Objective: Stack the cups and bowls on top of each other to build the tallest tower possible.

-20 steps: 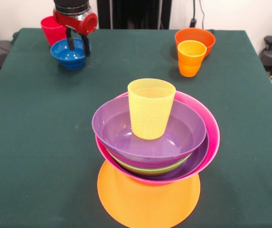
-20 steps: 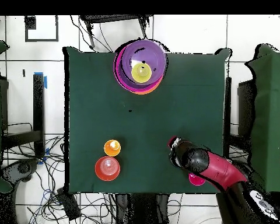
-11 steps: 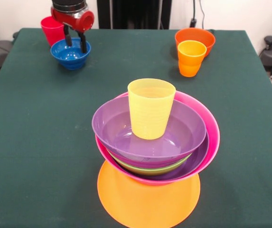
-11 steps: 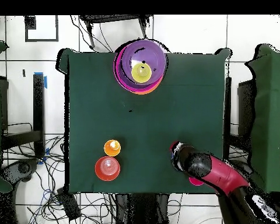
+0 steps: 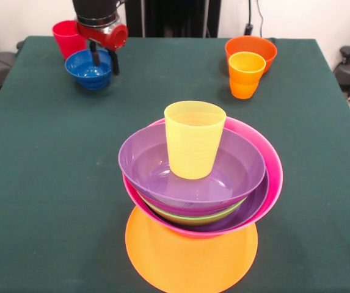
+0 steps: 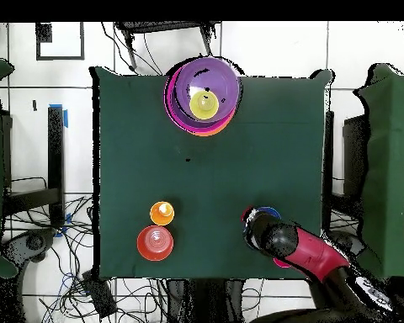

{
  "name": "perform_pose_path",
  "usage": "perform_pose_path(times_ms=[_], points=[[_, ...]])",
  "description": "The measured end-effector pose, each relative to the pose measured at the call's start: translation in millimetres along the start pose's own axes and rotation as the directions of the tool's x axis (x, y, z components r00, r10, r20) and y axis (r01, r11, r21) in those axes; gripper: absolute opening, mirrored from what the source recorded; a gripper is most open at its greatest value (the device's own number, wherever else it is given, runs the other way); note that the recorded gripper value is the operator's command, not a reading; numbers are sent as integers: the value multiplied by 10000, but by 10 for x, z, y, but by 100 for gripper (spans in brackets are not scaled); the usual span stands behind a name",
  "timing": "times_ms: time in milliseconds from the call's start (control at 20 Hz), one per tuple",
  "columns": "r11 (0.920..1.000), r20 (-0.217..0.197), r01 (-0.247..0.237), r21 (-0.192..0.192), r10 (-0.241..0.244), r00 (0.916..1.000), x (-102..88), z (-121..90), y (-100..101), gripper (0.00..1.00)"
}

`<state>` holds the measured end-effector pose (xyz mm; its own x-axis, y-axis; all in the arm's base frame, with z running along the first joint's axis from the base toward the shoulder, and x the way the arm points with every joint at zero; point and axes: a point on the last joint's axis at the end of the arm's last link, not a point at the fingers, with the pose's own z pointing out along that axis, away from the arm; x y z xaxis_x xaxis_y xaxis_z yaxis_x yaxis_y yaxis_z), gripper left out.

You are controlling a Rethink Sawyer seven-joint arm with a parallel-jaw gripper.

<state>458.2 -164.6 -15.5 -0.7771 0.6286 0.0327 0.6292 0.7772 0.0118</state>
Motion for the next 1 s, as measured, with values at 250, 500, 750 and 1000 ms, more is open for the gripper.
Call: perform_pose_path(times_ms=[250, 500, 750, 1000], points=[[10000, -163, -1, -6, 1, 9999, 59, 52, 1, 100], [10000, -132, 2, -3, -2, 9999, 60, 22, 2, 100], [10000, -296, -5, -10, 4, 9996, 115, 89, 2, 100], [10000, -517, -11, -63, 8, 9987, 227, 246, 12, 100]])
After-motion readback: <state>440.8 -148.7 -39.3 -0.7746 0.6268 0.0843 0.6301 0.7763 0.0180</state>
